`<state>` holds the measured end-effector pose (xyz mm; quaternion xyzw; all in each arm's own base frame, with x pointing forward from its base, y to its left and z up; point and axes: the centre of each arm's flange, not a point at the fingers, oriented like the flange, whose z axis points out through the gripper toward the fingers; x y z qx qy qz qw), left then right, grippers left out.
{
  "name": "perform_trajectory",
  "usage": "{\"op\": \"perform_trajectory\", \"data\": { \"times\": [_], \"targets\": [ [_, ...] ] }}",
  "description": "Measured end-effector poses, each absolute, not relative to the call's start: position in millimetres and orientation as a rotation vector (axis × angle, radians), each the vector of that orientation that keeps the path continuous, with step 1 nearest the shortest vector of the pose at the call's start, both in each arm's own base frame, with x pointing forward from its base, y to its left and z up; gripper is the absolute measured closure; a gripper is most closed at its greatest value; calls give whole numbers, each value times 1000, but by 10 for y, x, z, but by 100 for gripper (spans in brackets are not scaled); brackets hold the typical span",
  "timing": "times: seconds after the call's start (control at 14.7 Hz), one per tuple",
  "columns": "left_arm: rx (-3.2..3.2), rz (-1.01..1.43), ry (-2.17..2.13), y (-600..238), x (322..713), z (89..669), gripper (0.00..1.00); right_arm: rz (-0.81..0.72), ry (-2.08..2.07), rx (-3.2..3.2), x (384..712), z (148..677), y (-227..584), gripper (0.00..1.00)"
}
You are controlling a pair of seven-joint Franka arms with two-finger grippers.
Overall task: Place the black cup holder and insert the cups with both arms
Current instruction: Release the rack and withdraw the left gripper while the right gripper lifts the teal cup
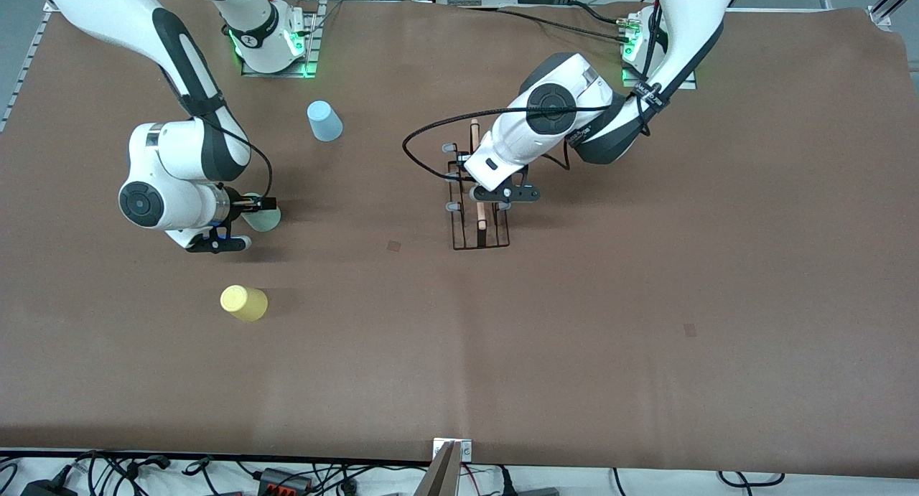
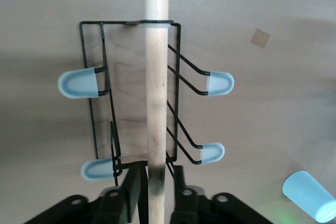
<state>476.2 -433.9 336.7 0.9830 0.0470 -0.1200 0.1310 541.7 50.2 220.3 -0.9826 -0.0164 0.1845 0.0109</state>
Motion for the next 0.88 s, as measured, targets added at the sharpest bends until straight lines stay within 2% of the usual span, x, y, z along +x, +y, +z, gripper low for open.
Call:
{"op": "perform_trajectory", "data": {
  "times": [0.2, 0.48, 0.54, 0.68, 0.82, 0.88],
  "targets": [
    [2891, -408, 138, -4248, 4886, 3605, 58, 574, -50, -3066, 5419, 2176, 502, 0],
    [2934, -455, 238, -3557, 5487, 4678, 55, 576, -47, -3066, 5418, 2139, 494, 0],
    [2938, -457, 265, -3276, 5624, 4925, 55, 578, -46, -3066, 5416, 2133, 493, 6],
    [2957, -455, 241, -2676, 5848, 5174, 54, 580, -45, -3065, 5415, 2124, 489, 10],
    [2975, -433, 190, -2130, 6028, 5224, 51, 578, -43, -3066, 5424, 2138, 484, 33],
    [2972, -430, 185, -1878, 6099, 5228, 48, 572, -43, -3066, 5433, 2150, 485, 33]
  ]
}}
